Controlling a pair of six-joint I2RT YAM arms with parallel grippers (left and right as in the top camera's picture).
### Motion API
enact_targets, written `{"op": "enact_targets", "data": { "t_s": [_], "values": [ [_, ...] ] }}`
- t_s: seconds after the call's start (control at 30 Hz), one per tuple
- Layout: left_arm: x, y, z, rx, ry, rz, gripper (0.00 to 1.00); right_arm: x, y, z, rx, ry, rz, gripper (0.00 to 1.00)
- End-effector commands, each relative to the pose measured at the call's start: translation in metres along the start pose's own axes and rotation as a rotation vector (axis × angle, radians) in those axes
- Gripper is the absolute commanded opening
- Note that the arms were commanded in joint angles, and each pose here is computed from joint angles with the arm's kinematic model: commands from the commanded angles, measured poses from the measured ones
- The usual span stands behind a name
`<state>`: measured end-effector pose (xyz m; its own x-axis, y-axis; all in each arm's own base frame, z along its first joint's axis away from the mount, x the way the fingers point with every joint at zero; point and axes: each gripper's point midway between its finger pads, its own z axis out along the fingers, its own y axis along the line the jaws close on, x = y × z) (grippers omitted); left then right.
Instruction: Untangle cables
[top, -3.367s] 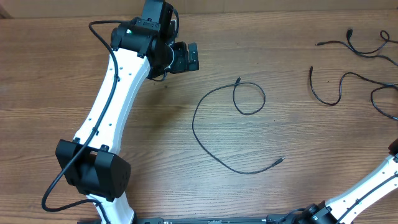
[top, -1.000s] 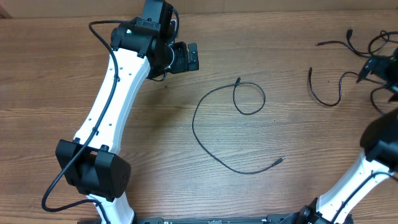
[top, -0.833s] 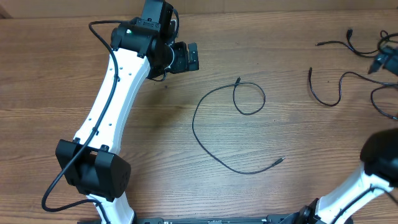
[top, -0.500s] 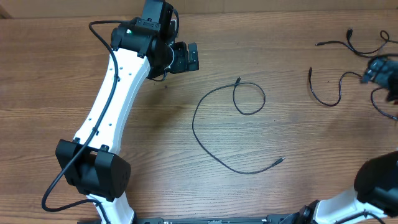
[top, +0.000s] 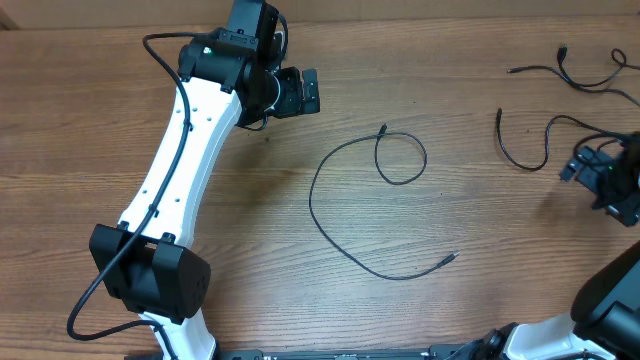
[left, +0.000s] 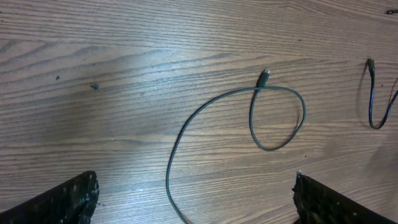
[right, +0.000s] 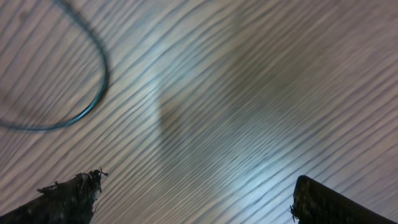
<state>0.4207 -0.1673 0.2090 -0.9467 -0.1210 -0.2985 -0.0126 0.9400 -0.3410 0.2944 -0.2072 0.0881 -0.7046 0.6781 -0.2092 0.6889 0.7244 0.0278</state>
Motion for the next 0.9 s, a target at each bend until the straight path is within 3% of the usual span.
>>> {"op": "enact_targets", "data": {
  "t_s": [0.0, 0.43, 0.87],
  "values": [
    [-0.003, 0.002, 0.000, -0.005, -0.007, 0.009, 1.00, -0.004, -0.014, -0.001, -0.006, -0.034, 0.046, 1.00],
    [-0.003, 0.002, 0.000, -0.005, -0.007, 0.009, 0.99, -0.004, -0.031, 0.045, 0.047, 0.031, 0.013, 1.00],
    [-0.003, 0.002, 0.000, -0.005, -0.007, 0.009, 0.99, -0.024, -0.043, 0.077, 0.113, -0.013, 0.005, 1.00]
  ]
}}
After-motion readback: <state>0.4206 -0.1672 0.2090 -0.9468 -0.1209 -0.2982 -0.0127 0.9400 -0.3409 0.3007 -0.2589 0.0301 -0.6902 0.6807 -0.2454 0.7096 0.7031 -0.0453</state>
